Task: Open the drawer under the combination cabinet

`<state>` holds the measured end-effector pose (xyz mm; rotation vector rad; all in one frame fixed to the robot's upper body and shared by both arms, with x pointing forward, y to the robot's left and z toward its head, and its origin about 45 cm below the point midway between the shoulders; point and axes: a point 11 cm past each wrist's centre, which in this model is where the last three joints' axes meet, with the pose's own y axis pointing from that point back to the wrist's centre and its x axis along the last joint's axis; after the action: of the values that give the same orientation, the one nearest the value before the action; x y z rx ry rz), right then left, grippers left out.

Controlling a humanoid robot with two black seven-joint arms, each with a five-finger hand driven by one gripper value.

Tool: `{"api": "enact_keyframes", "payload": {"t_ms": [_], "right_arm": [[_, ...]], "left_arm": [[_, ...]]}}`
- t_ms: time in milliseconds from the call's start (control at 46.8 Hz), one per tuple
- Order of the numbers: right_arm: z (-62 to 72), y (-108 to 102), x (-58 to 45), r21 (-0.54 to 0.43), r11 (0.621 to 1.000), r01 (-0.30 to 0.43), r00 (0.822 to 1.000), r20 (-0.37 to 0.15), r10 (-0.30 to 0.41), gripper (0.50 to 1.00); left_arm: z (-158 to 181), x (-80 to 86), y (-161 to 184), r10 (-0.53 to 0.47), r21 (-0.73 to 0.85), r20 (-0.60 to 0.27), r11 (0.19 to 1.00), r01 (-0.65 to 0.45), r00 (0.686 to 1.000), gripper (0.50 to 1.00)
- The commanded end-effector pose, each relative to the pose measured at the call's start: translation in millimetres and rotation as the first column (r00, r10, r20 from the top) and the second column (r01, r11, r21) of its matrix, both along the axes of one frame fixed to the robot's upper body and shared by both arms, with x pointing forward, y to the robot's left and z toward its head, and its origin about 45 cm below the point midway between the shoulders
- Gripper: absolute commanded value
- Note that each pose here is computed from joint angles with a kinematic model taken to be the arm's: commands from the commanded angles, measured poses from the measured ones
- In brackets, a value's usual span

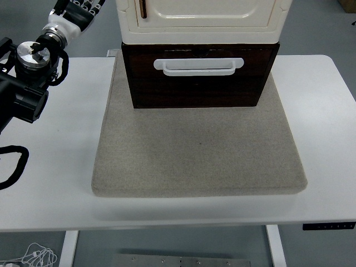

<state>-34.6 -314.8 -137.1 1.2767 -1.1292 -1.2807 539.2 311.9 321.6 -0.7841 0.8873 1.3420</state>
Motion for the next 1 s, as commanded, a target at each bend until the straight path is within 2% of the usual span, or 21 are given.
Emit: {"api": "enact_keyframes", "payload": {"t_ms": [0,321,513,705,876,983], "right_arm": [[0.0,0,0.0,0.0,1.0,0.0,1.0,0.0,0.0,0.926],[0.0,0,0.0,0.0,1.0,0.0,1.0,0.0,0.0,0.926],[0.0,0,0.0,0.0,1.0,0.0,1.0,0.0,0.0,0.926],[0.0,0,0.0,0.0,1.0,0.0,1.0,0.0,0.0,0.926],[0.0,0,0.0,0.0,1.0,0.0,1.0,0.0,0.0,0.926],[0.0,0,0.0,0.0,1.0,0.0,1.0,0.0,0.0,0.926]], "left_arm": [[0,0.0,0,-0.002,0.001,0.002,1.0,0.002,1.0,1.0],[0,-0.1,0,-0.004,0.012,0.0,1.0,0.004,1.0,1.0],[11,0.0,6,-0.015,0.015,0.057,1.0,0.014,0.998,1.0],[9,-1.3,35,0.059,0.027,0.032,0.998,-0.06,0.998,1.0],[14,-1.7,39,0.054,0.035,0.066,0.998,-0.056,0.996,1.0],[28,-2.3,54,0.071,0.074,0.09,0.994,-0.078,0.993,1.0]]}}
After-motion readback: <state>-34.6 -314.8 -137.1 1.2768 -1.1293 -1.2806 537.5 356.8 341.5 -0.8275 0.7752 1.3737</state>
